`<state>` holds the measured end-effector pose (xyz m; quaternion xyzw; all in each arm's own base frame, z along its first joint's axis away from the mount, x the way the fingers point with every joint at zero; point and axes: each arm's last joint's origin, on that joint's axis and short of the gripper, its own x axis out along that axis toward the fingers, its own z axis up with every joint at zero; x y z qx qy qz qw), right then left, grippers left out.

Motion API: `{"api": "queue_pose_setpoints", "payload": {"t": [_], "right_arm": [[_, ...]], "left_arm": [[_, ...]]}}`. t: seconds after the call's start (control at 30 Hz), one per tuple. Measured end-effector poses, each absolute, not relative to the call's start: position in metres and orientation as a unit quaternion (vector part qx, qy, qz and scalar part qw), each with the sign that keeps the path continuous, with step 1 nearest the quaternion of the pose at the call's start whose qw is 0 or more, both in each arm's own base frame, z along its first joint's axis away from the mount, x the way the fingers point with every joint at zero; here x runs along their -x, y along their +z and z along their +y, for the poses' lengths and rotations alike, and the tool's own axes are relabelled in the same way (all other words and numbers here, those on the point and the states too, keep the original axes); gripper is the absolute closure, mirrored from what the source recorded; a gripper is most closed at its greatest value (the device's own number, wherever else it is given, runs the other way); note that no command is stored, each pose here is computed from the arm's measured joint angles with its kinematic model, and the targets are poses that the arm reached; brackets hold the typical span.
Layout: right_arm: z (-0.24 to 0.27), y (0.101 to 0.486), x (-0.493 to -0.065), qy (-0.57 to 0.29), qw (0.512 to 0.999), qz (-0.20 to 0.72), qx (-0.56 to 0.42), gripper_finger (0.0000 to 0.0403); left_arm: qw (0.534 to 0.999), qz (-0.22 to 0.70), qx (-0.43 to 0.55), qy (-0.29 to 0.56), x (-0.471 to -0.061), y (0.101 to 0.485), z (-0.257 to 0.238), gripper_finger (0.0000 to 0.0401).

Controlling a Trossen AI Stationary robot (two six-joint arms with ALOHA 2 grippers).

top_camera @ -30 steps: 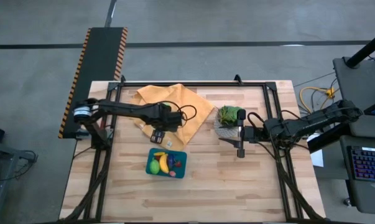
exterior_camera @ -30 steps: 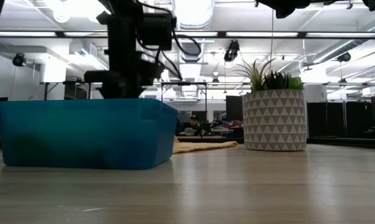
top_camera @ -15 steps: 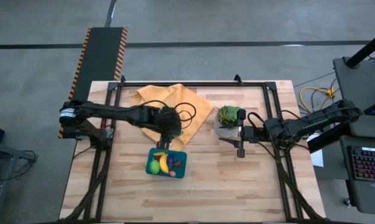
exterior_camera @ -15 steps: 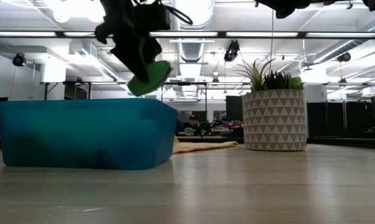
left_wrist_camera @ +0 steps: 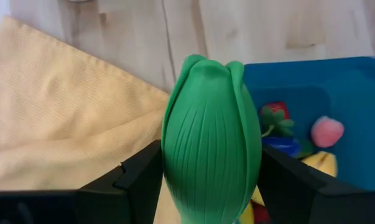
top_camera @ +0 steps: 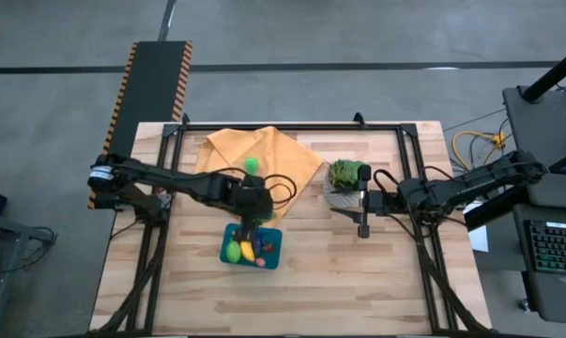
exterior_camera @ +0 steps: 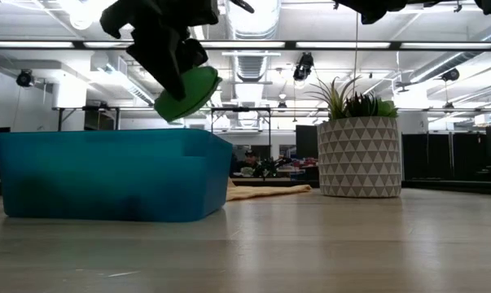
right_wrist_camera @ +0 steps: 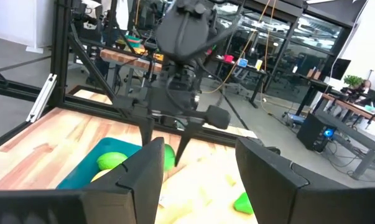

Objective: Pick and placing Produce into tupperware
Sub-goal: Put the corncob into the blue bin

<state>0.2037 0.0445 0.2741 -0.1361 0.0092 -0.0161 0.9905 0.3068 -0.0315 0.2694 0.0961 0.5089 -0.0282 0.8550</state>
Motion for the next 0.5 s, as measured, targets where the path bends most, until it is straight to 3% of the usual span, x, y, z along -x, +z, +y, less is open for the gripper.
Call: {"api": "queue_pose_setpoints", "payload": {"t": [0.5], "right_arm": [[0.045, 0.274, -0.204, -0.016, 0.991, 0.009, 0.136, 0.0211]], "left_arm": [[0.858, 0.509, -0.065, -0.025, -0.304, 0.268, -0.050, 0.0194]]}}
